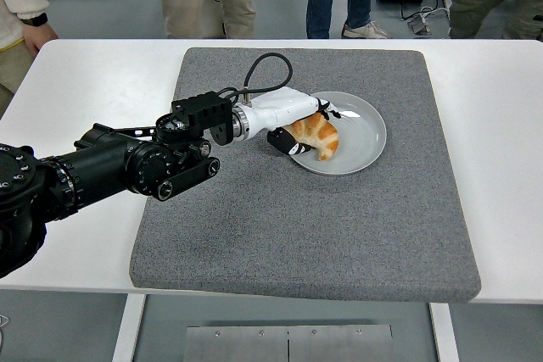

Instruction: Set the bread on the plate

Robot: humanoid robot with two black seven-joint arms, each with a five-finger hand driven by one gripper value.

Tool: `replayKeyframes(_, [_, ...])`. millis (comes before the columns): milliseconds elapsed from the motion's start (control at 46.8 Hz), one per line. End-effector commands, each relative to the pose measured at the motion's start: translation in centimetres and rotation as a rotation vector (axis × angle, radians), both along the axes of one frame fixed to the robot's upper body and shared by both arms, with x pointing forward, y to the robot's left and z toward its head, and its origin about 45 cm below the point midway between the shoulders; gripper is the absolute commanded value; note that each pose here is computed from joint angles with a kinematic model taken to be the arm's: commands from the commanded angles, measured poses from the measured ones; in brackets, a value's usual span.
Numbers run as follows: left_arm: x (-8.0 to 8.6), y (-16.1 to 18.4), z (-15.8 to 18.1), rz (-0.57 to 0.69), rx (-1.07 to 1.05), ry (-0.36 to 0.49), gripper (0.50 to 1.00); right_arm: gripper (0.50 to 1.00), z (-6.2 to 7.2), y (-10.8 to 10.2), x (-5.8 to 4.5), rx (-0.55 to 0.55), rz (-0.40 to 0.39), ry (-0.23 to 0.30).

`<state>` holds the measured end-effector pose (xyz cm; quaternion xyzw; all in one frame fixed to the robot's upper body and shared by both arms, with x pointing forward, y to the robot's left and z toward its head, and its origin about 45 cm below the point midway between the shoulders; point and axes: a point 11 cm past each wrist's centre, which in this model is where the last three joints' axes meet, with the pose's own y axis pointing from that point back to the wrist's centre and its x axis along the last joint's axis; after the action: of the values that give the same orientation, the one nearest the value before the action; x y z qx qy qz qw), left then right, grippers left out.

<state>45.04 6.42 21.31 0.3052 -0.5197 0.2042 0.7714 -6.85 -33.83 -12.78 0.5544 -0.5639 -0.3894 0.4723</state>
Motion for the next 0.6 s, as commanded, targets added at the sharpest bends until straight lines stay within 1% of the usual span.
replayKeyframes(0, [0.1,-0.1,0.2,-0.001,-0.001,-0.002,0.890,1.000,0.0,0.0,0.0,0.000,0.000,0.000])
replayKeyframes(85, [0.2,-0.1,0.4,-0.001,-0.004,-0.007,0.905,1.000,0.0,0.0,0.0,0.000,0.000,0.000])
replayKeyframes(235, [-0.1,-0.9,1.0,-0.023,-0.015,-0.008,0.957,1.000,0.0,0.0,0.0,0.000,0.000,0.000])
replayKeyframes(449, [-0.7,-3.3,3.7,-0.076,-0.075,-0.013,0.963,1.000,0.0,0.0,0.0,0.000,0.000,0.000])
replayKeyframes(577, [-1.1,-4.2,4.7,-0.084,-0.133,0.016,0.966,1.000,0.0,0.0,0.0,0.000,0.000,0.000])
